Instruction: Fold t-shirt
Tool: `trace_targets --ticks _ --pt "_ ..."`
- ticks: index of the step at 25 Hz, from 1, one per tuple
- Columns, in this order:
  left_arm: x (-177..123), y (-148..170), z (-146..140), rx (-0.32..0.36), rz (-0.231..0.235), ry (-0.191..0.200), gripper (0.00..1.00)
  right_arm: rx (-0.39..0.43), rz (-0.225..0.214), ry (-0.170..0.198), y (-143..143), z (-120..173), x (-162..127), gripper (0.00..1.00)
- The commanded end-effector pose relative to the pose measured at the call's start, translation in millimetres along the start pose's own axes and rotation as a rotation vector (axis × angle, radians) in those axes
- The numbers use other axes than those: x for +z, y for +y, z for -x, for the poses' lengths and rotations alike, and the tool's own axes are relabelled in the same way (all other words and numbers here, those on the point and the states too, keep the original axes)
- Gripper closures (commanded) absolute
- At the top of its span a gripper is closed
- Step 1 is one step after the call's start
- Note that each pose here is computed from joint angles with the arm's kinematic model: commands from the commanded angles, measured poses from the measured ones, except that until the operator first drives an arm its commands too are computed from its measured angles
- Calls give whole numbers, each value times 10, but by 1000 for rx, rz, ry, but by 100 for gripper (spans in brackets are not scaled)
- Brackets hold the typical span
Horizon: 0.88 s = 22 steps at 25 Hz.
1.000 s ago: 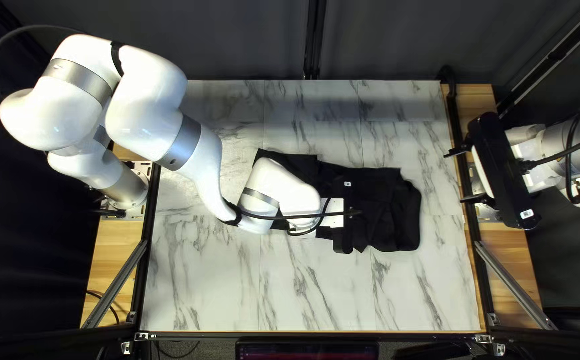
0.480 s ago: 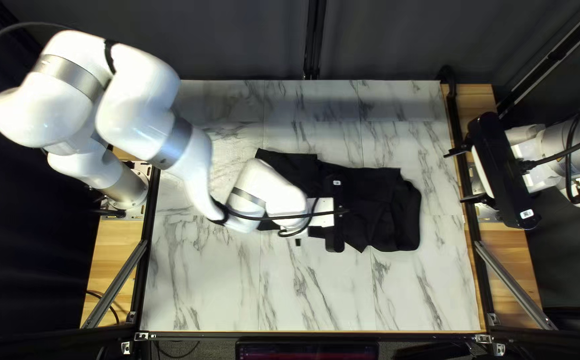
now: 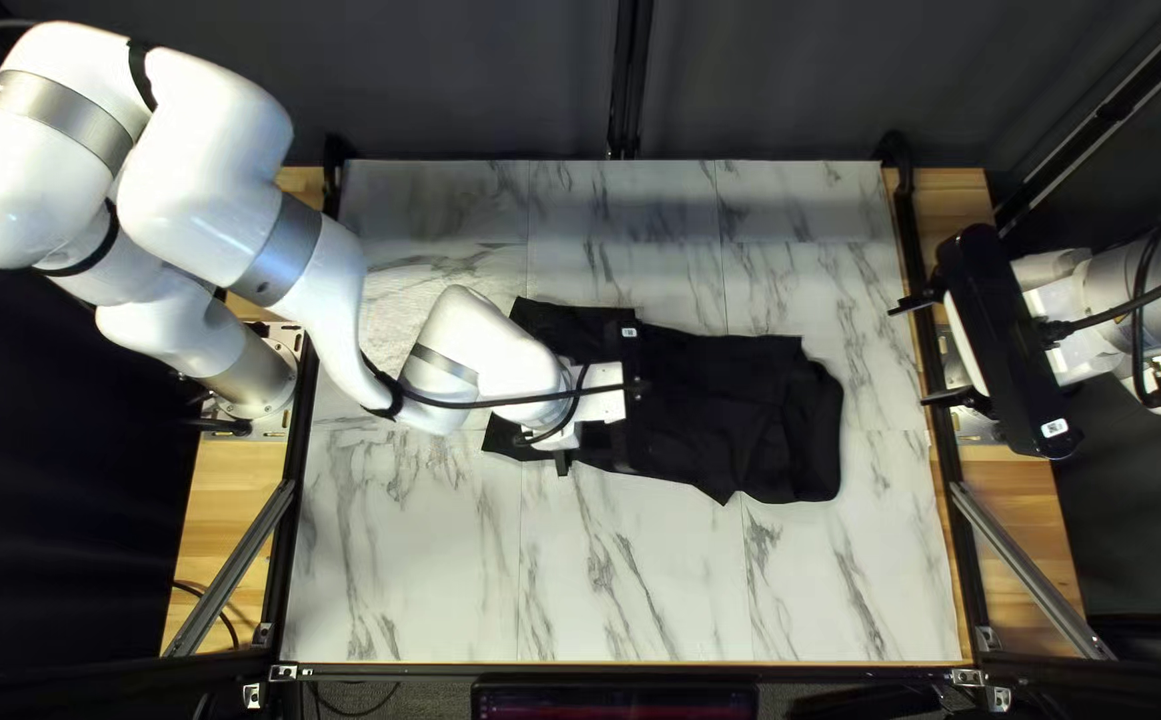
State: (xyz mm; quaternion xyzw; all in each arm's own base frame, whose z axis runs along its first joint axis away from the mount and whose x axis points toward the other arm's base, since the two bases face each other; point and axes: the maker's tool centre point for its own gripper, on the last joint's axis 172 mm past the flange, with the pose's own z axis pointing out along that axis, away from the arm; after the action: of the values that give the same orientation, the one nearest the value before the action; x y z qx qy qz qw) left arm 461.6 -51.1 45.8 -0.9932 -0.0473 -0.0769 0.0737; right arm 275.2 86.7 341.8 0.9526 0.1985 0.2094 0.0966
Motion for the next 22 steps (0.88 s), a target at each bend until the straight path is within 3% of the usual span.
trace_targets --ticks 1,8,13,22 --pt "18 -151 91 1 -11 -14 0 0 0 0 0 0 0 0" --pt "-12 -360 300 -17 -17 -35 0 0 0 0 0 0 0 0" --pt "-265 -285 201 -3 -32 -18 0 0 0 0 0 0 0 0" --pt "-160 -332 139 13 -23 2 0 0 0 0 0 0 0 0"
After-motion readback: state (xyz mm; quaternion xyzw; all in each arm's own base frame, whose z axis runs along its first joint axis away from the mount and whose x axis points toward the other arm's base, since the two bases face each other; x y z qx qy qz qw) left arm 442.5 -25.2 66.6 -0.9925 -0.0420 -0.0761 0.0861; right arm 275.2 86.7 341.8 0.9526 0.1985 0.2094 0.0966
